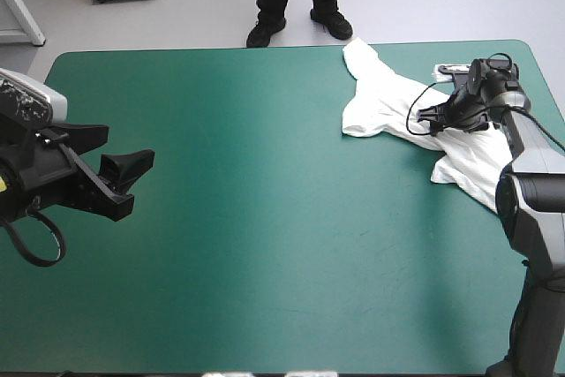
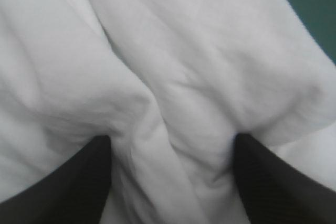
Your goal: Fold the cloth
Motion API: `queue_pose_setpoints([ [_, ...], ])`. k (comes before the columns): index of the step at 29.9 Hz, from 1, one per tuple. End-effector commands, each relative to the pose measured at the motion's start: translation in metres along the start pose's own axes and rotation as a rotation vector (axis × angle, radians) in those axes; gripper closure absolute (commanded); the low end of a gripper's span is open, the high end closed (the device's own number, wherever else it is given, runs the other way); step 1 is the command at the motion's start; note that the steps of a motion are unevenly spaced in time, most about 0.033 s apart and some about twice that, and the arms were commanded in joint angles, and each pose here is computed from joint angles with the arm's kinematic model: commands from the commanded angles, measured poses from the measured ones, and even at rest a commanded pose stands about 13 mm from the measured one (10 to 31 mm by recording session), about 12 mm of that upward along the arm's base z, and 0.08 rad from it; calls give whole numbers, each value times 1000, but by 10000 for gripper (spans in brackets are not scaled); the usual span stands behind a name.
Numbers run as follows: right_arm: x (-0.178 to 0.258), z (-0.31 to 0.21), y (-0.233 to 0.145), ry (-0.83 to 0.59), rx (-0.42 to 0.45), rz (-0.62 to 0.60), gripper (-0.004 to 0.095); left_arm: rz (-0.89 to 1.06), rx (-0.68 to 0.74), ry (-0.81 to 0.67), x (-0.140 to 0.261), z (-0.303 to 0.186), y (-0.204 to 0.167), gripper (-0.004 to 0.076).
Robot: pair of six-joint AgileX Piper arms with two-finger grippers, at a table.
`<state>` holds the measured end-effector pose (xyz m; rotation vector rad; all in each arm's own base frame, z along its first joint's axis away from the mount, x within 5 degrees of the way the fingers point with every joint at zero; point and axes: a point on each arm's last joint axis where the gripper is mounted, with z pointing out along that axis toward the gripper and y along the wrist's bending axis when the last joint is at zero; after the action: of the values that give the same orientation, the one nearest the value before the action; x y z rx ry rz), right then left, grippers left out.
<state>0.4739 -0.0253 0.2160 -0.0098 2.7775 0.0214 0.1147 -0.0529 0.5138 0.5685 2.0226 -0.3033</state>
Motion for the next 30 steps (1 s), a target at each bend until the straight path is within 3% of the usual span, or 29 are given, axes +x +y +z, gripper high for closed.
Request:
queue_pose_setpoints([
  [1,-6,-8,-1,-36,-12,0,405,-9,18,-48,-6,-6,-3,220],
  [2,-4,-3,-1,-13,-14,-8,478,-8,16,-47,-6,-6,-3,220],
  [6,1,3,6,33,-100,-75,924,-7,15,-43,-5,-6,-3,223],
  [11,3,1,29,62,-258,-85,908,-4,6,-41,-5,-6,-2,232],
  [15,7,-3,67,93,-317,-159,908,4,-26,-33,-4,-6,1,232],
  [30,66,-48,272,123,-560,-556,908,6,-170,-81,-5,-36,7,232],
])
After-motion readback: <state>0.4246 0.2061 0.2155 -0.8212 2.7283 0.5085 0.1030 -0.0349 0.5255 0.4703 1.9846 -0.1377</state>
